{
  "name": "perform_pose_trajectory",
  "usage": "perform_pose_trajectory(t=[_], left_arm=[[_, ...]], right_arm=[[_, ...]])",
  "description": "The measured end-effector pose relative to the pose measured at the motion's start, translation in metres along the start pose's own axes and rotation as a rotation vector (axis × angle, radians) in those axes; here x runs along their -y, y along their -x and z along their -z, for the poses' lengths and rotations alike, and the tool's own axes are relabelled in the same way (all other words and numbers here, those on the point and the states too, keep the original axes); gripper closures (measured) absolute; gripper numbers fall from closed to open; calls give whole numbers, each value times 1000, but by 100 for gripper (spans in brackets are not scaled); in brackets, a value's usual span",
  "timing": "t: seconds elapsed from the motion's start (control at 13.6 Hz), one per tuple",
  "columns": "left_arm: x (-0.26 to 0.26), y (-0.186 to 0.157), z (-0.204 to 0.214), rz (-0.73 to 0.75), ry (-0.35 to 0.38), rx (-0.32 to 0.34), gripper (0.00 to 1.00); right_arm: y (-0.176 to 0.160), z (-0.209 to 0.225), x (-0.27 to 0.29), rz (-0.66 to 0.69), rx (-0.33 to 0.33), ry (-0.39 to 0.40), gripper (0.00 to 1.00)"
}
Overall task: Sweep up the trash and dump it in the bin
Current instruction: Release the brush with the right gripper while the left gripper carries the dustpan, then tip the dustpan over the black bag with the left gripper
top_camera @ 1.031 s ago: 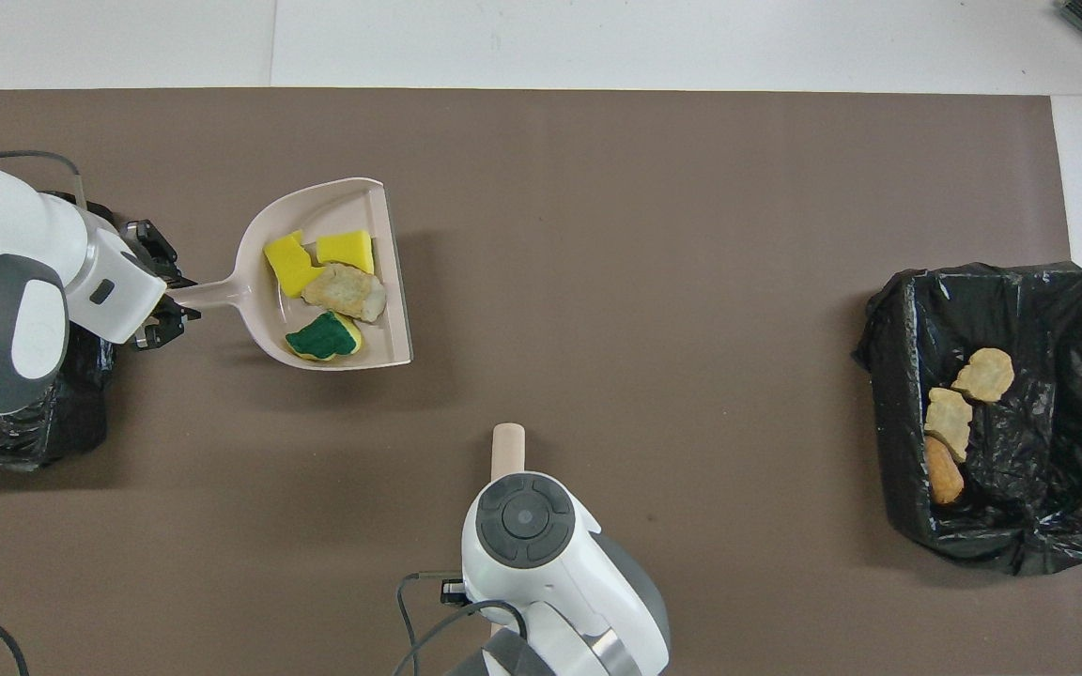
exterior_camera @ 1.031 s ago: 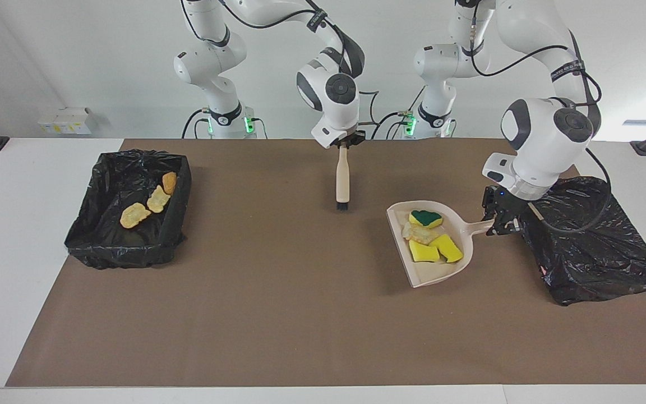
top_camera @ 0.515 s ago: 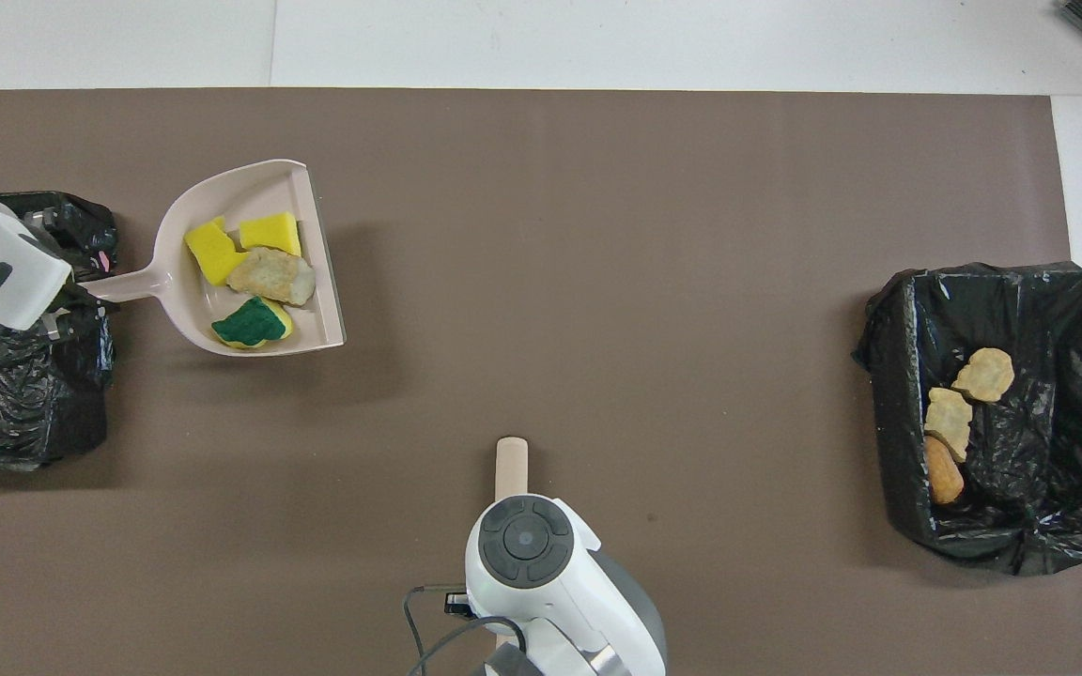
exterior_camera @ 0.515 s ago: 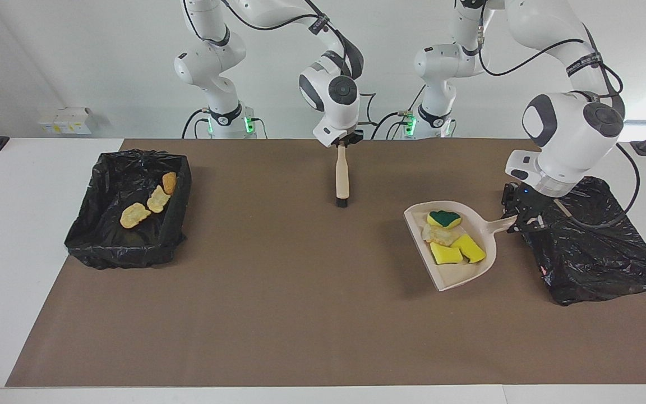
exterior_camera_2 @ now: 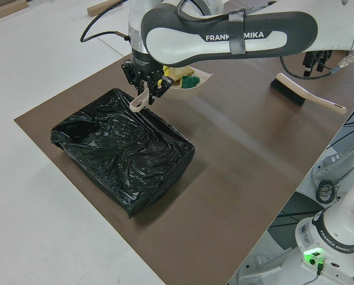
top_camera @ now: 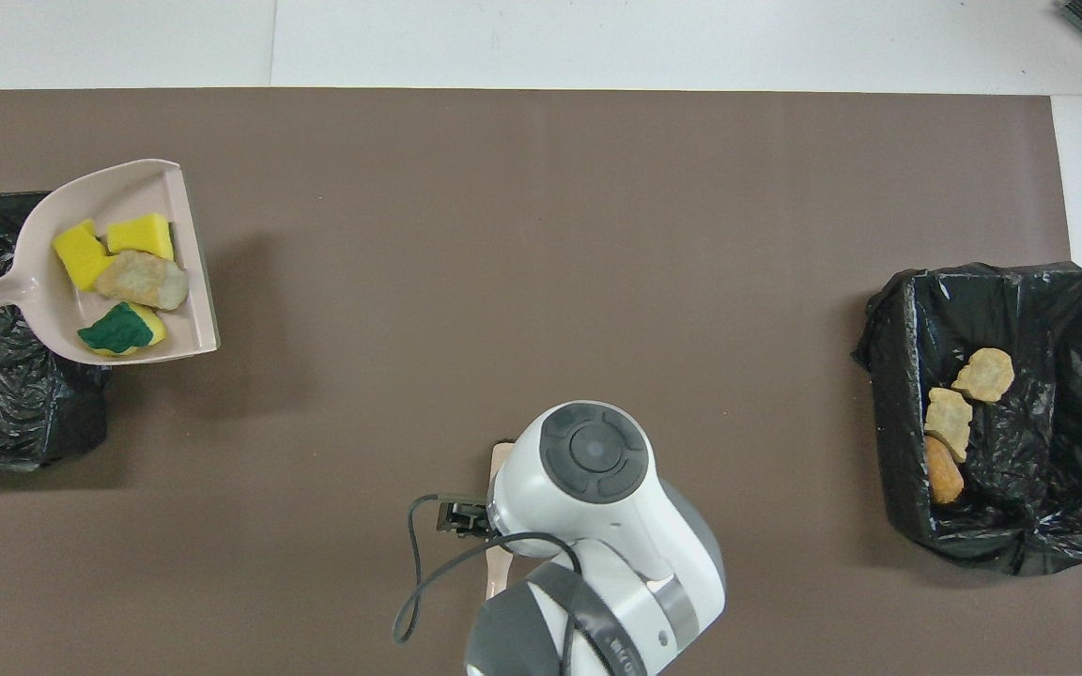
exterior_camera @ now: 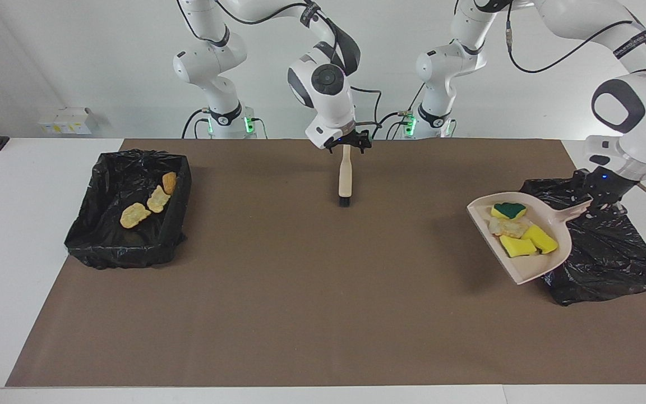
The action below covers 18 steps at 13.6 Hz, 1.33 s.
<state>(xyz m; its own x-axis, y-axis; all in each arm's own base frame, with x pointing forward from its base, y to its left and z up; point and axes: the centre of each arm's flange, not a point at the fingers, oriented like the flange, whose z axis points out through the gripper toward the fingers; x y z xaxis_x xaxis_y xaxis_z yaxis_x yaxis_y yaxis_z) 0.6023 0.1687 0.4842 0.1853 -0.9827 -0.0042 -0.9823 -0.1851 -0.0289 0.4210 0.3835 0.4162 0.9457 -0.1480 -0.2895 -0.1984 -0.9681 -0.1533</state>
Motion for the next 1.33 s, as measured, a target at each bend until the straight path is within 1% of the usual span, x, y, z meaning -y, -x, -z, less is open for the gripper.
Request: perform_pose_trajectory(t=[0.15,0.22,0.29,0.52,0.59,0.66,0.81,0.96,1.03,1.18,1.33], left_arm=[[9,32,10,-41,-12,5,69],[13,44,12,-71,-14,20,69],[15,56,14,-99,-12,44,69],[16,86,17,-136,-11,79,69],[15,95,18,-144,-10,94,69],[15,103,21,-143,-10,105,69],[16,124,31,-153,-4,129,69],[21,141,41,-171,-5,163,69],[24,149,43,-178,-4,187,69],[27,157,47,-187,0,237,69],[31,163,53,-209,-2,322,69]], right_arm=[[-37,41,-28,-22,-64,24,0],[-53,59,-43,-22,-95,43,0],[-68,77,-59,-14,-127,68,0],[-103,127,-105,15,-219,167,0],[-113,148,-125,37,-225,187,0],[-121,170,-148,70,-214,198,0],[-132,210,-199,133,-168,217,0],[-132,233,-235,171,-115,245,0],[-130,246,-245,175,-105,251,0],[-124,271,-258,158,-110,254,0],[-121,284,-265,143,-124,250,0]])
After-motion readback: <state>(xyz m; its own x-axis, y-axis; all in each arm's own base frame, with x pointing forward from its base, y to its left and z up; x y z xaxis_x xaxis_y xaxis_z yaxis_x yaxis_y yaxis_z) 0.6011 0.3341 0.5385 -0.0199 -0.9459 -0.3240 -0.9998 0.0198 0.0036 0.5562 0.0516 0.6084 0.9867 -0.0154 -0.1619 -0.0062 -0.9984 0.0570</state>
